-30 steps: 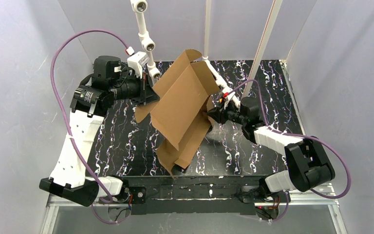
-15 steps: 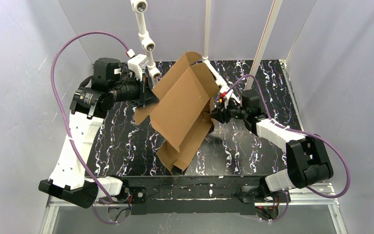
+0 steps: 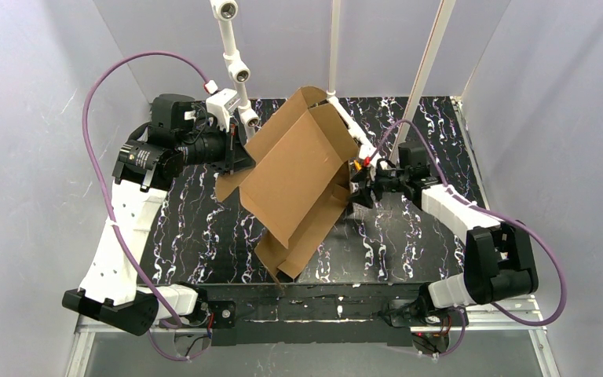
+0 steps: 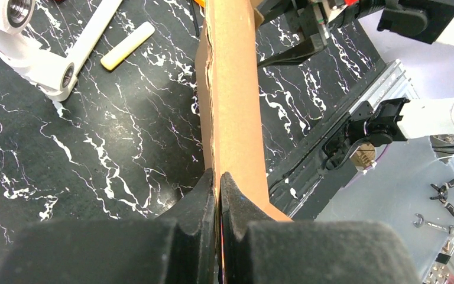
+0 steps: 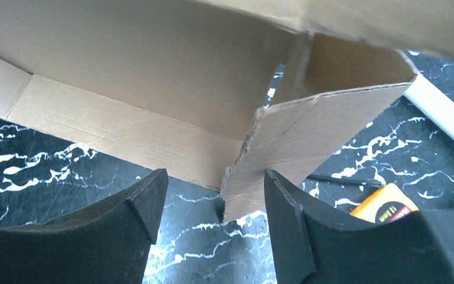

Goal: Fold the paper box

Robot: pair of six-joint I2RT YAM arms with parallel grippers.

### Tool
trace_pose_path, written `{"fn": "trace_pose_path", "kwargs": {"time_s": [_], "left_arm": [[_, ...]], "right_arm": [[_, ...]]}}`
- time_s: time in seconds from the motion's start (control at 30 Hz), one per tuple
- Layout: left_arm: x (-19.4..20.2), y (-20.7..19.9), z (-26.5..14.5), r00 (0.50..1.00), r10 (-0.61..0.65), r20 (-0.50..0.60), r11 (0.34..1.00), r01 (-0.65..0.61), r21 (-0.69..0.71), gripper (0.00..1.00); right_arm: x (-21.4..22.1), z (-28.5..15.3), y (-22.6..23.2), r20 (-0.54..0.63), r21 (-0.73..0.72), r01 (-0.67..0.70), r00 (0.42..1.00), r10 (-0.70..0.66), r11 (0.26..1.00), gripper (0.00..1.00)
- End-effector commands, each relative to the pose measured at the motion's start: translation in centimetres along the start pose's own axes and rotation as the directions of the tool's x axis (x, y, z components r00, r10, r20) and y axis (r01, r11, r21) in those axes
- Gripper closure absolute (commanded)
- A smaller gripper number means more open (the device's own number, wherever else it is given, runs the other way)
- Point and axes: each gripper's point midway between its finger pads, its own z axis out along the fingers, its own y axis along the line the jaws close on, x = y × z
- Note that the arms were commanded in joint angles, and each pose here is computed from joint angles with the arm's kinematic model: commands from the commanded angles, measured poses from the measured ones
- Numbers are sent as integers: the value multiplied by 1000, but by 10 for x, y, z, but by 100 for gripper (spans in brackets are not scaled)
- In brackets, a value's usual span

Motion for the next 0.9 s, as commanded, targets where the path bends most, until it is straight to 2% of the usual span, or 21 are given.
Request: {"fn": "trace_pose_path", "kwargs": {"time_s": [0.0, 0.67, 0.77, 0.87], "left_arm": [[9, -8, -8, 1000, 25, -17, 999, -25, 20, 100], [11, -5, -9, 998, 59, -25, 998, -59, 0, 100], [10, -5, -8, 998, 61, -25, 998, -61, 1, 100], [9, -5, -8, 998, 61, -26, 998, -61, 1, 100]], "right_arm": [[-25, -25, -7, 59, -9, 92, 994, -91, 996, 30], [-38, -83, -19, 110, 36, 123, 986, -126, 992, 23], [-31, -91, -29, 90, 77, 89, 991, -96, 993, 23], [-32, -88, -25, 111, 55, 43, 993, -49, 998, 23]]}}
